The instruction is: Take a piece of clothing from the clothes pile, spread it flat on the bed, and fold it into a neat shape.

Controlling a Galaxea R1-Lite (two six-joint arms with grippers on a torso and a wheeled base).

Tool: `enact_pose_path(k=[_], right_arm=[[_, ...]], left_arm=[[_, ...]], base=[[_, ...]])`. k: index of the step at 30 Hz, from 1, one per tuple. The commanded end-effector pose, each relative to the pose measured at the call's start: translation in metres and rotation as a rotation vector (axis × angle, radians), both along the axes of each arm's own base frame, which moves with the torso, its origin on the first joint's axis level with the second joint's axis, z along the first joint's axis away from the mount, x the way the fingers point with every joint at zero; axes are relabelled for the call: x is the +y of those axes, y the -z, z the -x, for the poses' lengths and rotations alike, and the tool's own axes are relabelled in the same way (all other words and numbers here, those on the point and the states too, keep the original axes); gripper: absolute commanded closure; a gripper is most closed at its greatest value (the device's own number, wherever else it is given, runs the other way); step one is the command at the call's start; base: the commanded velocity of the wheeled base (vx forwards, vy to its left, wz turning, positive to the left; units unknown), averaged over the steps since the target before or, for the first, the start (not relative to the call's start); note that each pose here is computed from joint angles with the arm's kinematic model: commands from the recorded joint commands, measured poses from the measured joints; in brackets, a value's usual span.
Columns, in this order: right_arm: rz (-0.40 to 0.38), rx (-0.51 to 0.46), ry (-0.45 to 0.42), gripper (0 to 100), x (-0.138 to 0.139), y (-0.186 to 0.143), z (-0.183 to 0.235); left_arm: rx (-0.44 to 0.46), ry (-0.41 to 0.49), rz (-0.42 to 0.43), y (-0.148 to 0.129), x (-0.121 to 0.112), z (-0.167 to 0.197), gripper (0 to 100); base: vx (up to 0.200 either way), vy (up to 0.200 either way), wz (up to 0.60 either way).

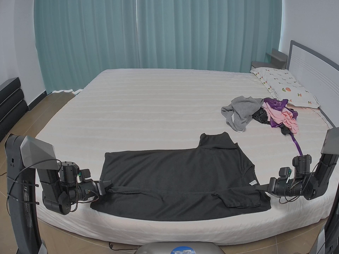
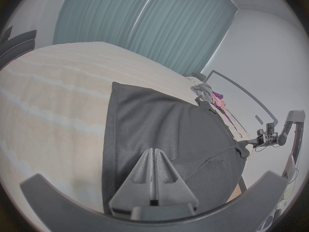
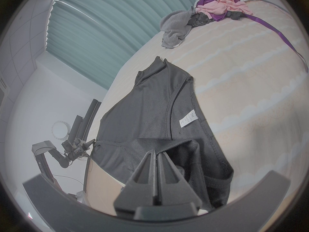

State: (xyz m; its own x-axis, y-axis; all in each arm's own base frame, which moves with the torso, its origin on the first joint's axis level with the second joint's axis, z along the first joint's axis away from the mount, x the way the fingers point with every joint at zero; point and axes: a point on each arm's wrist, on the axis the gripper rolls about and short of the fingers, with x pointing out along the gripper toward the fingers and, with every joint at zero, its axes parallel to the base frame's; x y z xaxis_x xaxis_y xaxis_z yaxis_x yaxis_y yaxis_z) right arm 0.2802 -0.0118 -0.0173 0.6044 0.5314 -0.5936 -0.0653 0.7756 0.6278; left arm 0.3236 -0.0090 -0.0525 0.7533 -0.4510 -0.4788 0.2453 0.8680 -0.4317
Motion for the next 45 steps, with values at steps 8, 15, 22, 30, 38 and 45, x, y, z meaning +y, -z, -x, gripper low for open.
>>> enact_pose_path(k=[8, 15, 22, 30, 38, 45], right_arm=[[-0.001, -0.014, 0.005, 100, -0.001, -0.003, 0.0], [-0.015, -0.03, 0.021, 100, 0.0, -0.008, 0.001], [-0.025, -0.088, 0.037, 100, -0.001, -0.021, 0.012], [-0.025, -0.085, 0.043, 100, 0.0, -0.026, 0.029], [-0.022, -0.129, 0.045, 100, 0.001, -0.037, 0.048], [-0.032, -0.147, 0.051, 100, -0.002, -0.045, 0.063]], left_arm=[[-0.02, -0.02, 0.001, -0.018, 0.003, 0.008, 100], [-0.013, -0.068, 0.061, -0.038, 0.003, 0.018, 100], [0.0, -0.127, 0.067, -0.05, 0.004, 0.032, 100], [-0.008, -0.161, 0.067, -0.068, 0.006, 0.054, 100], [0.0, -0.198, 0.054, -0.079, 0.009, 0.076, 100], [0.002, -0.201, 0.055, -0.088, 0.009, 0.095, 100]], base=[[0.0, 0.0, 0.0], [0.0, 0.0, 0.0], [0.0, 0.0, 0.0], [0.0, 0.0, 0.0], [0.0, 0.0, 0.0], [0.0, 0.0, 0.0]])
